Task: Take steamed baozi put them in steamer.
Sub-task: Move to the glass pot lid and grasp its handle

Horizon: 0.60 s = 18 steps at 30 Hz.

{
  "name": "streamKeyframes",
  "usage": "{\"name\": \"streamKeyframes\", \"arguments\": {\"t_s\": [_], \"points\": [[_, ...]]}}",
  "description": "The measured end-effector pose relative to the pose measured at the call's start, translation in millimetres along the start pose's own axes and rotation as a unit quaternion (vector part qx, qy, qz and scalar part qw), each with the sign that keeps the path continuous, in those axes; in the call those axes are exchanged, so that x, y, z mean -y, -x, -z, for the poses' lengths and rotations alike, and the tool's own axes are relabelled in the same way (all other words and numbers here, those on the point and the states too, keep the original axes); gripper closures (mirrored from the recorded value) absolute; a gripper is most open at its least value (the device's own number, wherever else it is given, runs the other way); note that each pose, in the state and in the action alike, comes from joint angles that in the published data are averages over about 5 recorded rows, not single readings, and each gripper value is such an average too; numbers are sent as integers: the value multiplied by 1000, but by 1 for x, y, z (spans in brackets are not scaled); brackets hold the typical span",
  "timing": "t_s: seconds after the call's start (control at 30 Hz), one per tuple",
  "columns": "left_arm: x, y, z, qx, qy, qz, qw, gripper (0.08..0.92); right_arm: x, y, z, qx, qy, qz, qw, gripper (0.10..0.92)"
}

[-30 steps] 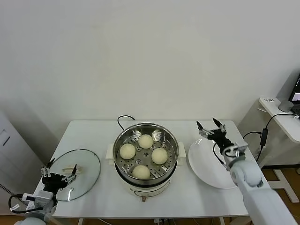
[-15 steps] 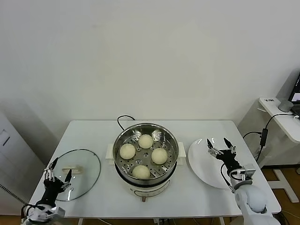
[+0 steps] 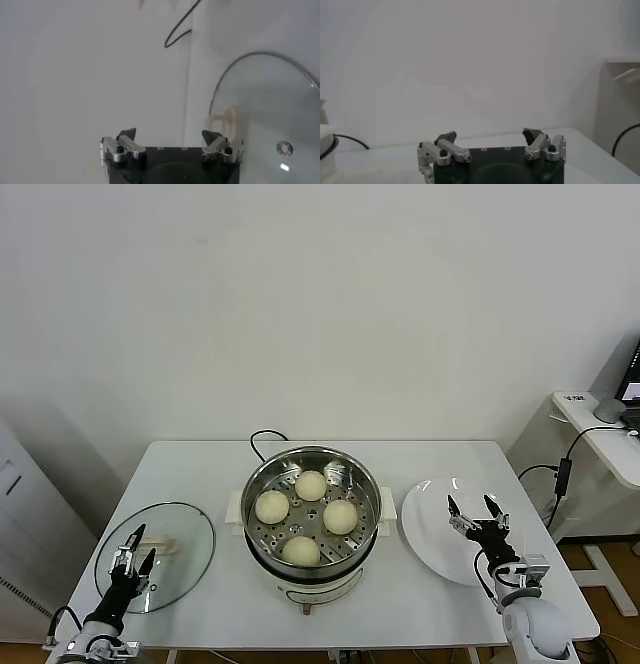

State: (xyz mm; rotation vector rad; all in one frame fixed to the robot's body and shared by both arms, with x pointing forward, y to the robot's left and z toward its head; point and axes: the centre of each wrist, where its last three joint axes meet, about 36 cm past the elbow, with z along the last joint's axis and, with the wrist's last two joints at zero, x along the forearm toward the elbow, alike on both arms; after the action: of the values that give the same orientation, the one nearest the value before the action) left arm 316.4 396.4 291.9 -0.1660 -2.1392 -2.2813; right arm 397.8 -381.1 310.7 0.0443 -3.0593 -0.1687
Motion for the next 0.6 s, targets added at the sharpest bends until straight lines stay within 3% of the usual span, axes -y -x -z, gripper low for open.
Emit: {"name": "streamKeyframes", "arguments": {"t_s": [0.6], "points": [[17, 28, -20, -5, 55, 1, 998, 177, 3, -7, -16, -11, -3, 0, 1000, 200]]}}
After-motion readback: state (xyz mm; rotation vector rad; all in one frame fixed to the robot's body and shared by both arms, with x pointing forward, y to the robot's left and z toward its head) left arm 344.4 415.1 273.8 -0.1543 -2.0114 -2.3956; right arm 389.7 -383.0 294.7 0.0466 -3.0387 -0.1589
